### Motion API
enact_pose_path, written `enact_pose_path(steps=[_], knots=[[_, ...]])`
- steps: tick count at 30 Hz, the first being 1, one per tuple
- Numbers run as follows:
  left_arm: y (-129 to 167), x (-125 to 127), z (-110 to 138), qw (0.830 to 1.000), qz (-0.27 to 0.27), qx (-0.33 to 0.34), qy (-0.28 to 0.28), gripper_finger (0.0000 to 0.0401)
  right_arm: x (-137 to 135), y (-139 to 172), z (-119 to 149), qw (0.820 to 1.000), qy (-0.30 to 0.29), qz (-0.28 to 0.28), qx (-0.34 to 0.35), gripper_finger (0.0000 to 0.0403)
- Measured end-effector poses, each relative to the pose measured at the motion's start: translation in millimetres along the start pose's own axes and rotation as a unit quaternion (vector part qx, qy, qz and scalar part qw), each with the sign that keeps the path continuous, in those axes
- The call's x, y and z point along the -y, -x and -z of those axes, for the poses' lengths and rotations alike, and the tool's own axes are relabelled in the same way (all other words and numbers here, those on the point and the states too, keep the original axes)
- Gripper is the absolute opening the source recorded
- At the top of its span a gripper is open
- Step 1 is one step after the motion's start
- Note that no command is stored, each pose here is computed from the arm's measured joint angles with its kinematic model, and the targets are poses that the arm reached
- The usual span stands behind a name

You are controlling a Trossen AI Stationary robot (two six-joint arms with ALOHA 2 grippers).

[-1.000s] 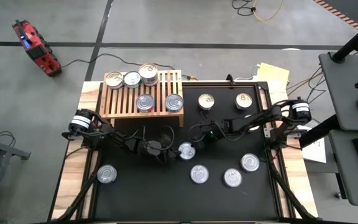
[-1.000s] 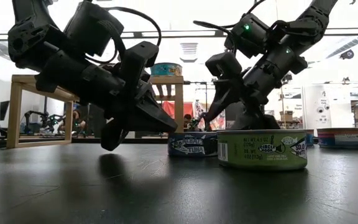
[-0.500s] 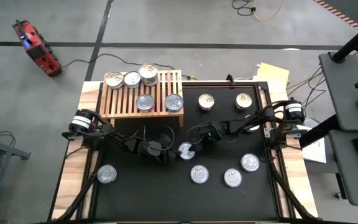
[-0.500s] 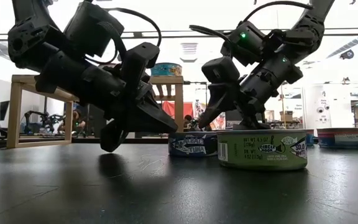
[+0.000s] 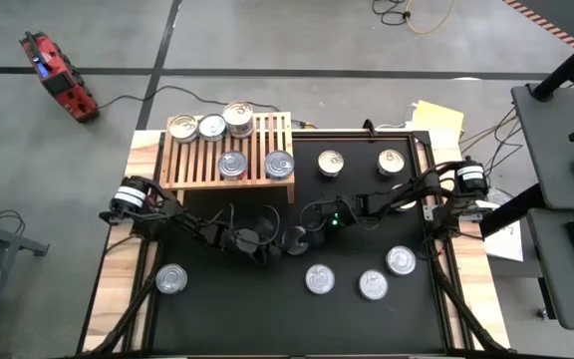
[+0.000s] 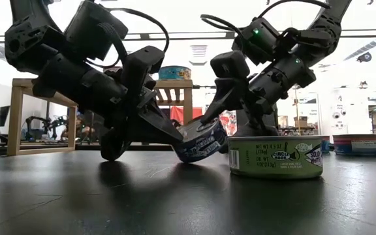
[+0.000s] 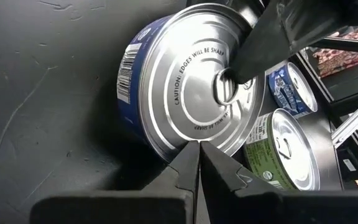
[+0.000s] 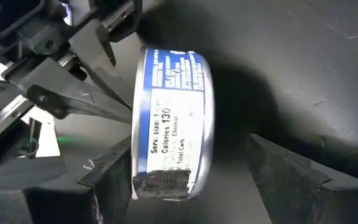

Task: Stack canned seafood by type on shelf
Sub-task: Put the top blue tuna can on the shelf

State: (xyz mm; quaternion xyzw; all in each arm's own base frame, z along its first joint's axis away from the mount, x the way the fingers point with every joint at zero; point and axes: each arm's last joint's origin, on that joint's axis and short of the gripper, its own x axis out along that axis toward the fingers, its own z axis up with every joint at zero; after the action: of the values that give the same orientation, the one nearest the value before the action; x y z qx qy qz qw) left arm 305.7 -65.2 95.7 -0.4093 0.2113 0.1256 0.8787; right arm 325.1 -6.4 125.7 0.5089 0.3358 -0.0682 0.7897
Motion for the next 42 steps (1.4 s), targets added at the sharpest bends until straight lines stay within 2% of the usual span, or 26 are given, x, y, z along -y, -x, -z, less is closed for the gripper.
enact_pose_path(steps=[12, 19, 26, 30, 36, 42], knots=[[-1.7, 2.6, -1.4, 1.0, 0.002, 0.002, -0.008, 0.0, -2.7, -0.5, 0.6, 0.997, 0.074, -0.007, 0.007, 0.0285], [-1.7, 3.0, -1.6, 1.0, 0.004, 0.003, -0.009, 0.0, -10.4, -0.9, -3.2, 0.995, 0.097, -0.026, 0.02, 0.0259], [-1.8, 3.5, -2.2, 1.0, 0.004, 0.008, -0.01, 0.0, -10.8, -0.9, -3.5, 0.995, 0.095, -0.025, 0.02, 0.0239], [-2.3, 4.5, -2.7, 1.0, 0.006, 0.01, -0.008, 0.0, -8.7, -1.1, -2.3, 0.997, 0.074, -0.016, 0.012, 0.0239], [-2.3, 4.8, -3.2, 1.0, 0.005, 0.015, -0.007, 0.0, -7.6, -1.3, -1.0, 0.997, 0.071, -0.009, 0.007, 0.0251], [-2.4, 4.9, -3.3, 1.0, 0.004, 0.016, -0.008, 0.0, -9.4, -2.2, 2.3, 0.998, 0.067, -0.012, 0.001, 0.0235]])
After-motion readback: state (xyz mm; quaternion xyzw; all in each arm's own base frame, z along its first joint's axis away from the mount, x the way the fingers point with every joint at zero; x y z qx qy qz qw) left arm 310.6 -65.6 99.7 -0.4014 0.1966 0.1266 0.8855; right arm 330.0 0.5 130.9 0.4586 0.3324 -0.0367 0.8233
